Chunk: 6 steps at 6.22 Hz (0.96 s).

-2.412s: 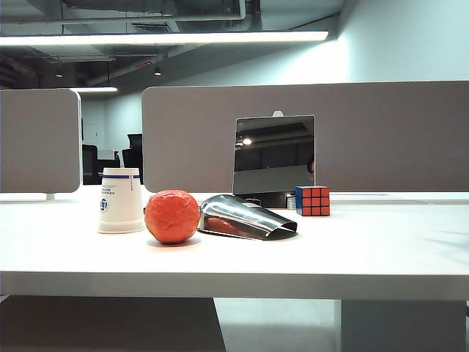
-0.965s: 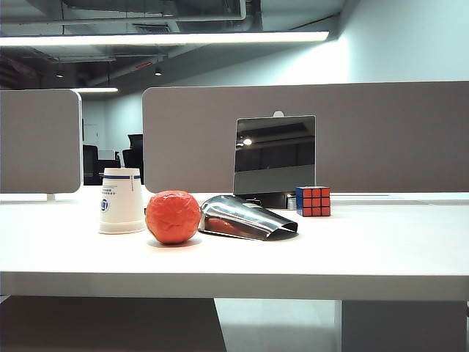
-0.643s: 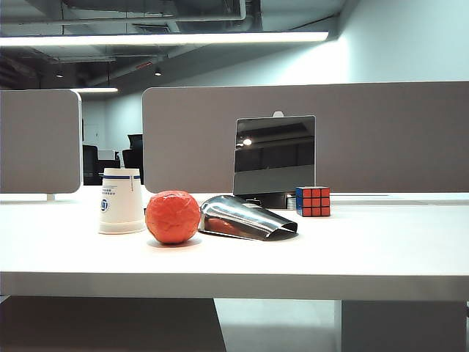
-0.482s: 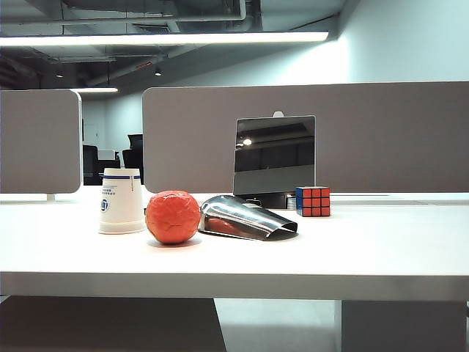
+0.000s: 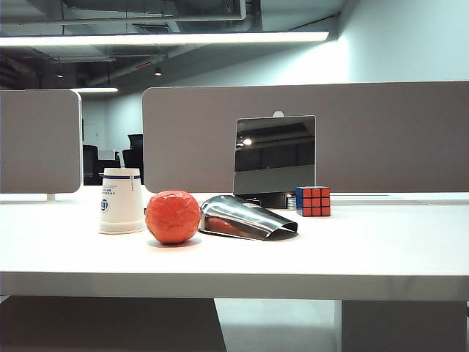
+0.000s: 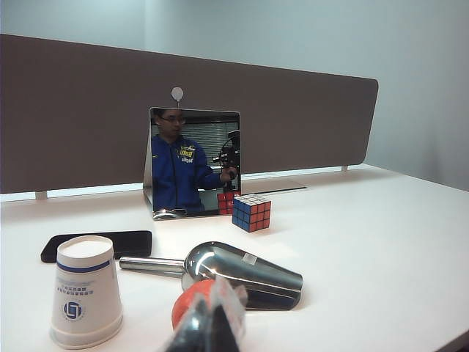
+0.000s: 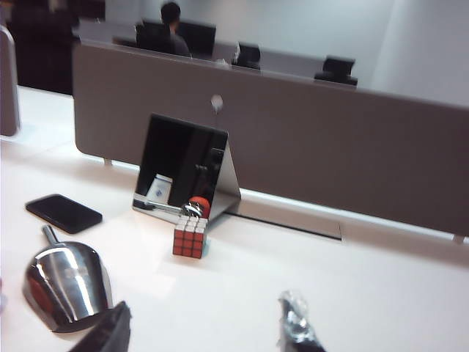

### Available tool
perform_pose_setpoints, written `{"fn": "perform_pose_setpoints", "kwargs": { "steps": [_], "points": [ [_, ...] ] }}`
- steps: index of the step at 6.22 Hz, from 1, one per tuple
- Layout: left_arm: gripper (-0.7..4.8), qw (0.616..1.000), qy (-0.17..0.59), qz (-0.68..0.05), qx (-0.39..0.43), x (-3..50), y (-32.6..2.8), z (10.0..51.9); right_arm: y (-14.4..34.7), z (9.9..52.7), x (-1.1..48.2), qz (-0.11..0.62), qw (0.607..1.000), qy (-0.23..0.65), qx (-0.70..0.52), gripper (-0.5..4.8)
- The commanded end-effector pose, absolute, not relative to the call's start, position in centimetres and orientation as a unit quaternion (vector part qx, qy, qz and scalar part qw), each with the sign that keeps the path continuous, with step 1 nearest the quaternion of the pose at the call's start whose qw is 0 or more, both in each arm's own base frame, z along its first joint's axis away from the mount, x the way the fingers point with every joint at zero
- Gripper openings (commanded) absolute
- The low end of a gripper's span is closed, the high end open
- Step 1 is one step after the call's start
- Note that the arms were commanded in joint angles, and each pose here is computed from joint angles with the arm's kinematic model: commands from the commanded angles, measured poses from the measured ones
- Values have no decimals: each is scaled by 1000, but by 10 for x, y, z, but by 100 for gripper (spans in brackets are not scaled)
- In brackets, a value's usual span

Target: Carefully pick up the cup on the right and stack it on top of the cup on the left.

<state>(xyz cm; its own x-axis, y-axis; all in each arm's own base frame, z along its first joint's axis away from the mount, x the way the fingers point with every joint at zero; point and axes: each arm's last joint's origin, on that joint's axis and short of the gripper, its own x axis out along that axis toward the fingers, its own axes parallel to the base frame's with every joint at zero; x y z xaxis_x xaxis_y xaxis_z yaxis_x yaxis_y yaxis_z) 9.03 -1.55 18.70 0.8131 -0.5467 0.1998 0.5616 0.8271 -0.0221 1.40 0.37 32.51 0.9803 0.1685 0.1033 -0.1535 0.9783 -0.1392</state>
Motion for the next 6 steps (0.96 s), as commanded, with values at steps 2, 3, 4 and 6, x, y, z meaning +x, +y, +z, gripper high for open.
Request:
{"fn": "perform_pose_setpoints", "kwargs": {
  "steps": [2,3,4,6],
  "points": [
    [-5,951,-95,-292,-39,90,-16,188,3,293,45,30,996,-71,-41,259],
    [-5,951,-94,-292,-40,90,-16,187,1,280,46,-15,996,-85,-18,260],
    [-5,951,-93,-292,-40,90,-16,187,-1,277,48,-41,996,-75,-16,260],
    [-5,950,-92,-296,-39,90,-16,187,0,275,49,-38,997,-70,-18,260]
  ]
}}
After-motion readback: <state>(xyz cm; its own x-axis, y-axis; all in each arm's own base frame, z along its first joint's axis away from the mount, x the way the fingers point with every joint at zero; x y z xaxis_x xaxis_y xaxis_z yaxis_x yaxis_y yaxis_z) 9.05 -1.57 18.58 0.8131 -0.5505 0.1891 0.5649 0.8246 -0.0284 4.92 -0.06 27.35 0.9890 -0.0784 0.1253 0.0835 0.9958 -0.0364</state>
